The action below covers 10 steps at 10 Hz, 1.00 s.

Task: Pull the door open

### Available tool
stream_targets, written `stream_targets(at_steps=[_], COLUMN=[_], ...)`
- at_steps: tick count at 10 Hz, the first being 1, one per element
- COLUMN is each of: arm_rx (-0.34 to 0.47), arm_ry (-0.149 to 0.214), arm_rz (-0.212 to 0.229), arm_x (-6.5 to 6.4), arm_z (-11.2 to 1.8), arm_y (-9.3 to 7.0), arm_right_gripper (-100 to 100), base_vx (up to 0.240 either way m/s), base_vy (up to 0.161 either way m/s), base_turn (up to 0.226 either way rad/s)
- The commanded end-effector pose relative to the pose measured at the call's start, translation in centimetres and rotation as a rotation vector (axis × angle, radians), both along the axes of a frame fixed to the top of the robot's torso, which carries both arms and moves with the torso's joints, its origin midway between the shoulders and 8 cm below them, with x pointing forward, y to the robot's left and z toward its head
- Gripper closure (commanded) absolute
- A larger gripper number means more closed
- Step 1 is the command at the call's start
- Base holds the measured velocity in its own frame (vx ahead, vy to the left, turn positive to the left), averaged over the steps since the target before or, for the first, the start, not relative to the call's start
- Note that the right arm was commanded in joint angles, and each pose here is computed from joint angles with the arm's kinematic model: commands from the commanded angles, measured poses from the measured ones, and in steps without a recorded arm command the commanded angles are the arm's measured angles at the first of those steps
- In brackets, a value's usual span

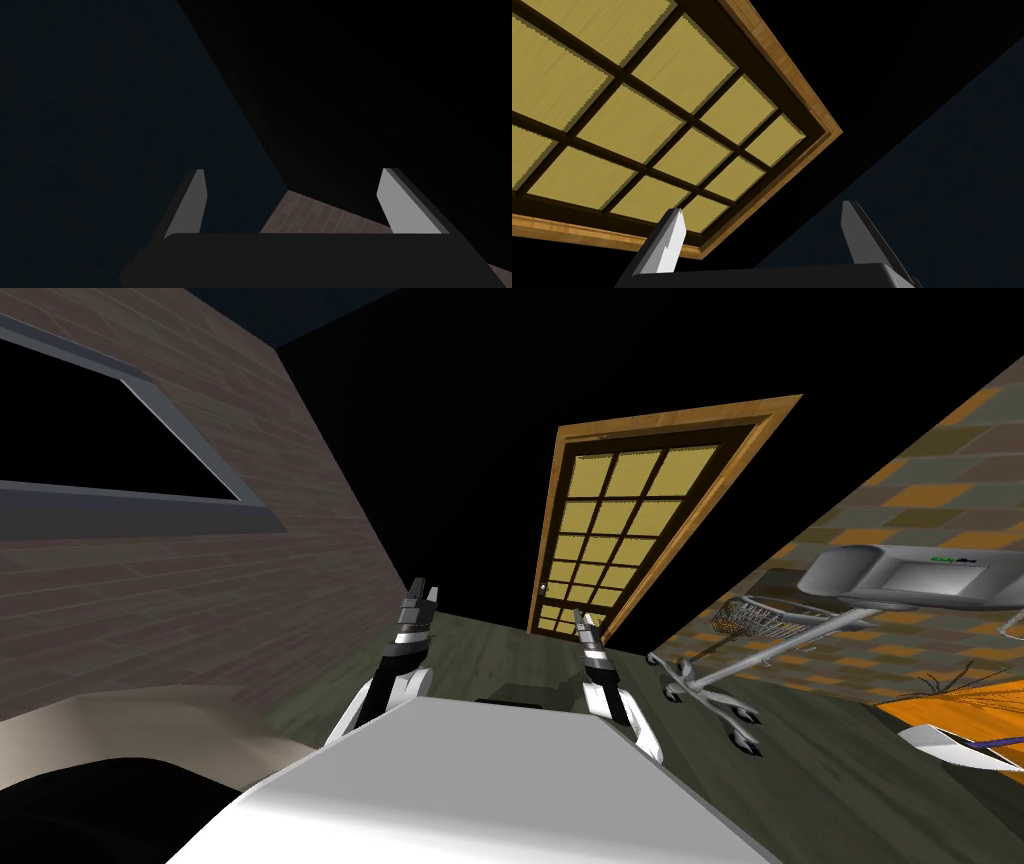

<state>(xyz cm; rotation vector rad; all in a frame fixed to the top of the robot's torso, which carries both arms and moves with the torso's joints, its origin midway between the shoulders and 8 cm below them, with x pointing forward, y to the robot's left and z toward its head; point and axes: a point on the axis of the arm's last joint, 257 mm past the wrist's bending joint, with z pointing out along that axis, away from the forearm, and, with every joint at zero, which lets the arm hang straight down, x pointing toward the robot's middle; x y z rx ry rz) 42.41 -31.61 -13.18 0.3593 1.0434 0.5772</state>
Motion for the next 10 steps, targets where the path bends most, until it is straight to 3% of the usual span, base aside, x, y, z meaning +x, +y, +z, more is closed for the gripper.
stream_targets(at_steps=[1, 10], arm_rx=[-0.032, -0.190], arm_ry=[0.018, 0.120], arm_rz=[-0.019, -0.110], arm_x=[0.3, 1.5], arm_z=[-1.0, -6.7], arm_y=[-0.4, -2.5], arm_right_gripper=[-100, -100], base_vx=[0.109, 0.097], base_vy=[0.018, 0.014], base_turn=[-0.016, -0.016])
